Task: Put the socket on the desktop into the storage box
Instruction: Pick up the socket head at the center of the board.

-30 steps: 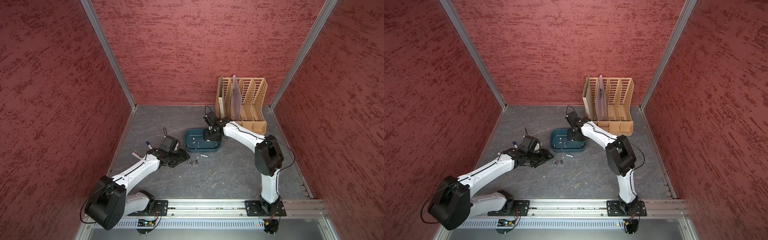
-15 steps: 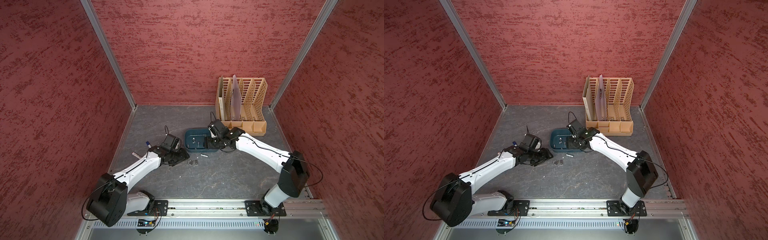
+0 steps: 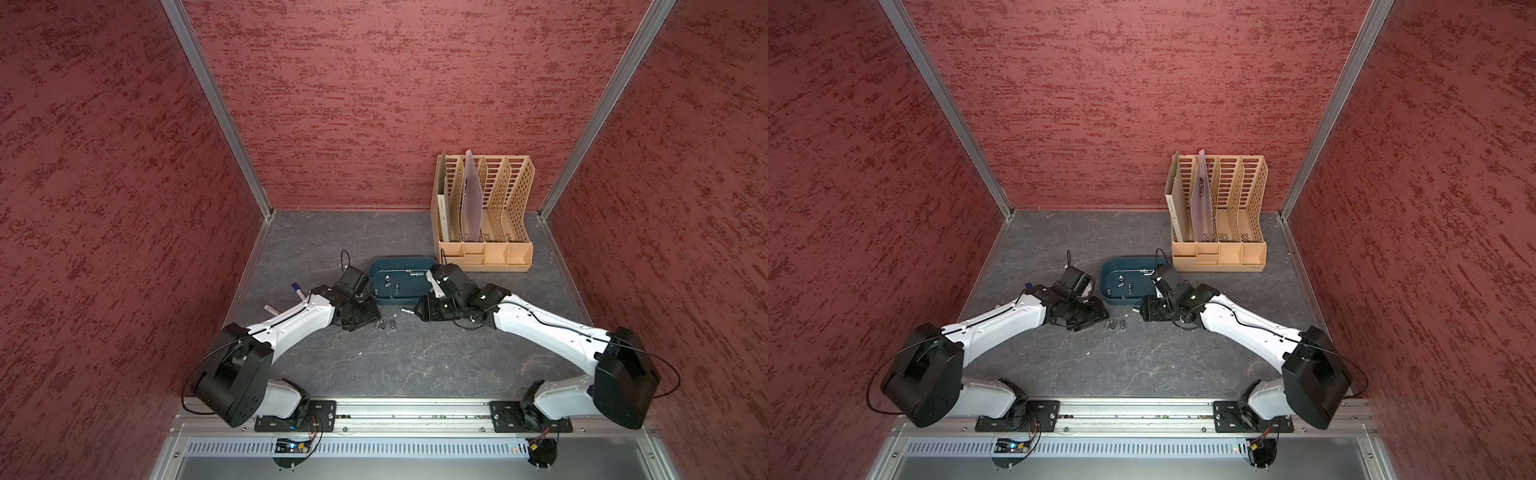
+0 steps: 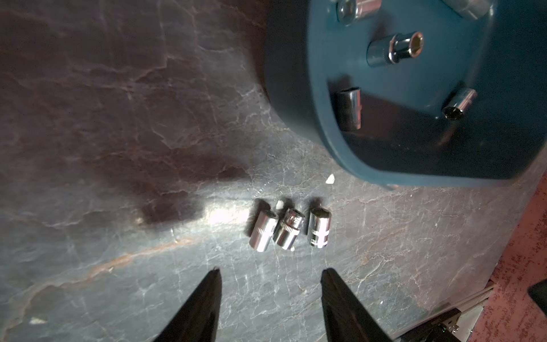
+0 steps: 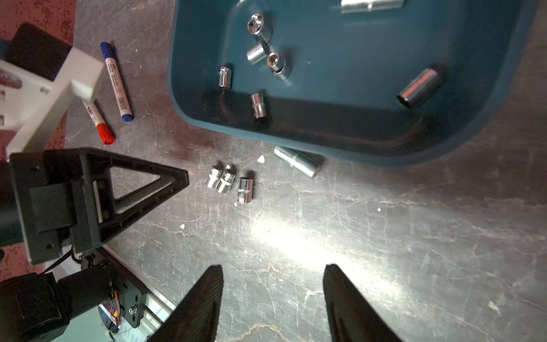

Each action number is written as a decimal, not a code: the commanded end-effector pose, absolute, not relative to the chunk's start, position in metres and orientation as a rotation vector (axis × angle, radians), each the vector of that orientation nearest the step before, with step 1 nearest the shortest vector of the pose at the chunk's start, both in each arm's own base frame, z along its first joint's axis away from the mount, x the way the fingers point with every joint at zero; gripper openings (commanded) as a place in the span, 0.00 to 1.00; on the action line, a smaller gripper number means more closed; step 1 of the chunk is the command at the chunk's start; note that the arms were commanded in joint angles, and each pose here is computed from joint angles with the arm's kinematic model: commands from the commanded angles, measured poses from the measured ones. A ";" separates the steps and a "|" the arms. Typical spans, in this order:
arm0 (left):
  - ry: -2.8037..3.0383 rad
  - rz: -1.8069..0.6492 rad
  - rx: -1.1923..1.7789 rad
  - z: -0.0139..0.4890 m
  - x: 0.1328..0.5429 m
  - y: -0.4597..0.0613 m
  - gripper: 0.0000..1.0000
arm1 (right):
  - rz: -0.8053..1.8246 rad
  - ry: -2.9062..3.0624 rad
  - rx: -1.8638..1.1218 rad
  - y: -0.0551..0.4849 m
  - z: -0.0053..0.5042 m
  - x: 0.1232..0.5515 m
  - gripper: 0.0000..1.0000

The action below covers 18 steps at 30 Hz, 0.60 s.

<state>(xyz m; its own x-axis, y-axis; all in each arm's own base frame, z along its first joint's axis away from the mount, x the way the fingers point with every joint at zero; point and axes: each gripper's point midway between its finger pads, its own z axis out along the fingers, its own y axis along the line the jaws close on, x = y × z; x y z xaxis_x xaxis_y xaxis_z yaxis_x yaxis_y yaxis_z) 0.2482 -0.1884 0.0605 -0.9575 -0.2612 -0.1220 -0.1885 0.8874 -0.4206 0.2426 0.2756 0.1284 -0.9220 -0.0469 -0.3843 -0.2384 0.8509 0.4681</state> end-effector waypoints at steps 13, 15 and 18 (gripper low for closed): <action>2.946 -0.441 -0.210 0.041 0.253 -0.195 0.35 | 0.812 2.644 -0.229 0.296 0.121 0.231 0.59; 2.948 -0.428 -0.202 0.040 0.253 -0.195 0.35 | 0.817 2.647 -0.229 0.298 0.119 0.231 0.59; 2.953 -0.428 -0.200 0.036 0.252 -0.197 0.34 | 0.814 2.652 -0.225 0.299 0.117 0.230 0.59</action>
